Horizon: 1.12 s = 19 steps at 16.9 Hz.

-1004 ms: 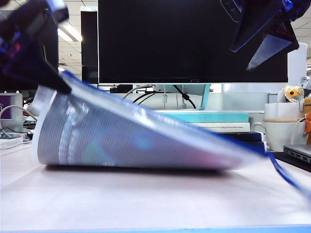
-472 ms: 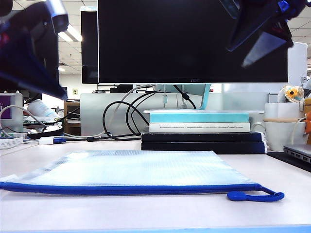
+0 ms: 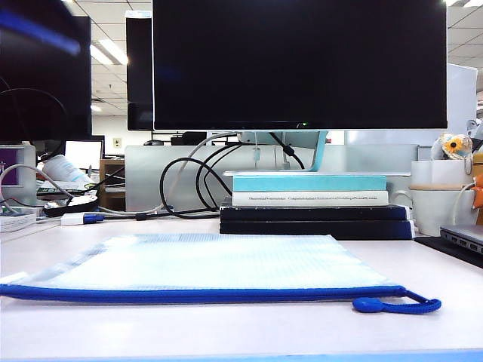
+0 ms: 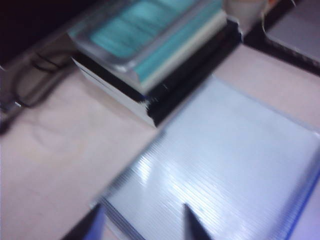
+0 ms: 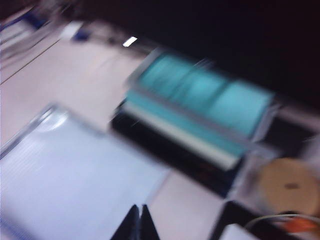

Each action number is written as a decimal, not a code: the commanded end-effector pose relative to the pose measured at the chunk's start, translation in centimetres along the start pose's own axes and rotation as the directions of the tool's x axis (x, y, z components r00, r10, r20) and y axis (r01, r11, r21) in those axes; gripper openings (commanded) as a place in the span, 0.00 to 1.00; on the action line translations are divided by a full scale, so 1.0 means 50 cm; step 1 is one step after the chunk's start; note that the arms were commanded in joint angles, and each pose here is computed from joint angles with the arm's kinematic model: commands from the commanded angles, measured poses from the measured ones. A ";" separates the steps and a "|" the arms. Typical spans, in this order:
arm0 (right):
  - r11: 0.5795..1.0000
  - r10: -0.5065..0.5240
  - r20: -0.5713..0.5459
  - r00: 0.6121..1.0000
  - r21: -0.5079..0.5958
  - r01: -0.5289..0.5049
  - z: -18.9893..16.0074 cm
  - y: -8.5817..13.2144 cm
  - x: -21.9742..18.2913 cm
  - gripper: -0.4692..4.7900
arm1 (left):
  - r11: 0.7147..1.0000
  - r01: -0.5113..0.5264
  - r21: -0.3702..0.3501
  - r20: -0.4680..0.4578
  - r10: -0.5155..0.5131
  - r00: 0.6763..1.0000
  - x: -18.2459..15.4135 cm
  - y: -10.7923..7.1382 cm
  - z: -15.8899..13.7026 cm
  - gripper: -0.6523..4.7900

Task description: Pick up the transparent plastic file bag with a blue zipper and close its zipper.

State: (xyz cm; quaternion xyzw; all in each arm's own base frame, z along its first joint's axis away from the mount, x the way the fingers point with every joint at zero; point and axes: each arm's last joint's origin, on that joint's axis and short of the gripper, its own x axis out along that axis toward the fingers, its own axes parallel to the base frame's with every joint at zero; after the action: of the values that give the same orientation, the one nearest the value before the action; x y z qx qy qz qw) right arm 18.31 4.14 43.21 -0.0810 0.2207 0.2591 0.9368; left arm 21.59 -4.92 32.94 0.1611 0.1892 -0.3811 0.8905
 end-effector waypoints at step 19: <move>0.932 -0.357 0.596 0.719 0.285 0.226 -0.411 0.081 -0.034 0.07 | 0.839 -0.419 -0.347 0.383 0.534 0.754 -0.053 -0.099 -0.267 0.21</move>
State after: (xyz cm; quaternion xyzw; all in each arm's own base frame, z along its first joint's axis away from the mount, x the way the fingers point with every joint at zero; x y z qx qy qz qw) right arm 7.04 1.36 25.84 0.0654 -0.0945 0.0998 0.9883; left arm 13.49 -0.81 21.96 0.0040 -0.0155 -0.1446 0.9894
